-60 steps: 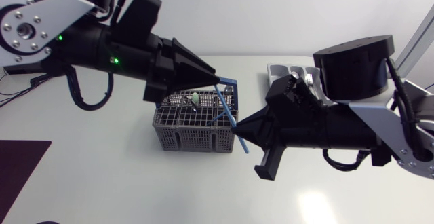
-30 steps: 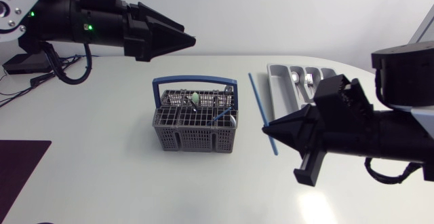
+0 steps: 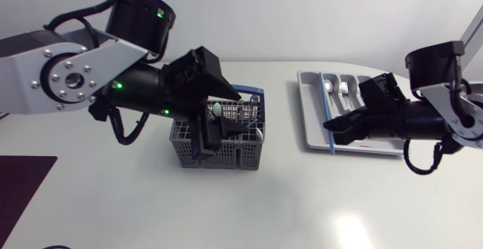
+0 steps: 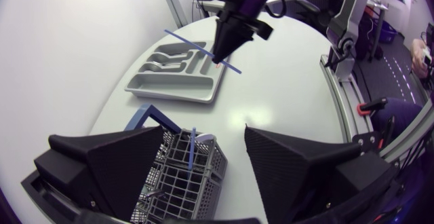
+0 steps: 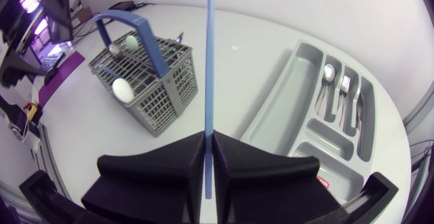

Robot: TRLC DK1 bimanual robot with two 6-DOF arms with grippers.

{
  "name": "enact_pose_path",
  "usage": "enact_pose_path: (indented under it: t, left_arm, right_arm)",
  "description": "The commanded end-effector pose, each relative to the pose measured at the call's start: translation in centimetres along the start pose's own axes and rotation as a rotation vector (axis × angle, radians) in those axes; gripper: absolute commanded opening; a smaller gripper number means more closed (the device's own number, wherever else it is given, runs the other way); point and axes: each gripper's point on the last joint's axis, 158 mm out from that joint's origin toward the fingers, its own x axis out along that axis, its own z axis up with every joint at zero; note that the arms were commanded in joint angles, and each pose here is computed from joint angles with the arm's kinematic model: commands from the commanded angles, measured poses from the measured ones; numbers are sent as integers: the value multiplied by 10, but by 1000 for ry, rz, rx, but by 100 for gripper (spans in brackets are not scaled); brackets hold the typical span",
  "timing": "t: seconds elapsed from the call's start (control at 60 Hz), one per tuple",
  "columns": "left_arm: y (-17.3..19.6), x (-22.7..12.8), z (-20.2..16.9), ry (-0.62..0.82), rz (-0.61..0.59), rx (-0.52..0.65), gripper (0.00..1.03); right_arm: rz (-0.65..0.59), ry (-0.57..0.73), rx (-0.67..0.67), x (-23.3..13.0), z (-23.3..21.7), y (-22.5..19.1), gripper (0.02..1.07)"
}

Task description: Unload the cutlery basket into the drawer organizer.

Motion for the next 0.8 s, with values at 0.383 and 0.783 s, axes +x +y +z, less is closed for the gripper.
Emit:
enact_pose_path:
  t: [0.383, 0.783]
  left_arm:
    - [-19, 46, -45, 217, -30, 236, 94]
    - [6, 63, -51, 280, 11, 292, 91]
  right_arm:
    - [-197, 134, 334, 86, 18, -93, 8]
    - [-338, 289, 416, 142, -4, -129, 8]
